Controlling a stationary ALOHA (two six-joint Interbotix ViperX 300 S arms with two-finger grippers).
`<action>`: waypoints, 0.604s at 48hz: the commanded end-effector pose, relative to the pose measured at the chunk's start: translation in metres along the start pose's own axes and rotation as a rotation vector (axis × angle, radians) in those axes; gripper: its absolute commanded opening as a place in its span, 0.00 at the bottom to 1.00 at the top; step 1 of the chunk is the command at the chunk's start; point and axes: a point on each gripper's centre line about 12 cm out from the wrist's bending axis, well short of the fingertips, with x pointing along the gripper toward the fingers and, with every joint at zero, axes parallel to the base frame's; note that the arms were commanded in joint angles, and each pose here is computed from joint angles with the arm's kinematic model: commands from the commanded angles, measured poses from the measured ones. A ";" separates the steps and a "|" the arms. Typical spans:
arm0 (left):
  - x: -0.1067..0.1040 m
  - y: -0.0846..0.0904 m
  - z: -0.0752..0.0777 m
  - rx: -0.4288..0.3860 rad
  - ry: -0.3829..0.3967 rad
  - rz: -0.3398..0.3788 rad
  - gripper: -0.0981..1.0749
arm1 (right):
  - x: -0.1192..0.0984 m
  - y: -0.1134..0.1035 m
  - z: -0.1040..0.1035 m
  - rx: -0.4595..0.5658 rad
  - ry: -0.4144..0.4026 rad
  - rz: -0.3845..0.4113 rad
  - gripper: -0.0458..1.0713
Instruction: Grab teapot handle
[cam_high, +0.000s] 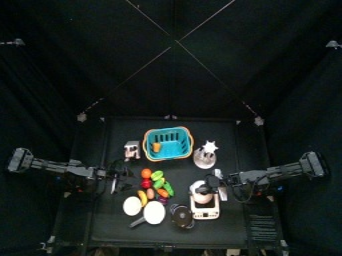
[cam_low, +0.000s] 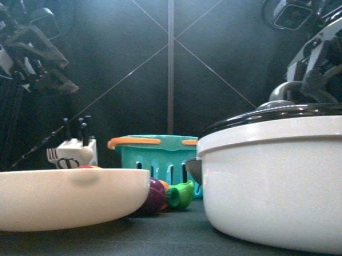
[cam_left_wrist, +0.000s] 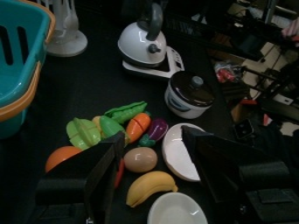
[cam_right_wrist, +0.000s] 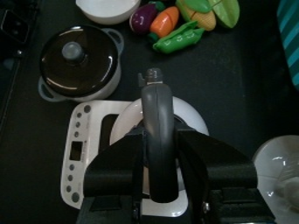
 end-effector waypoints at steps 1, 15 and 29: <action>0.001 -0.002 0.012 0.006 -0.040 -0.005 0.86 | -0.007 -0.004 0.018 0.002 -0.063 -0.015 0.55; 0.008 -0.005 0.025 0.049 -0.088 -0.012 0.86 | -0.013 -0.016 0.047 -0.019 -0.239 -0.065 0.55; 0.012 -0.005 0.031 0.074 -0.095 -0.008 0.86 | -0.009 -0.021 0.055 -0.017 -0.307 -0.081 0.55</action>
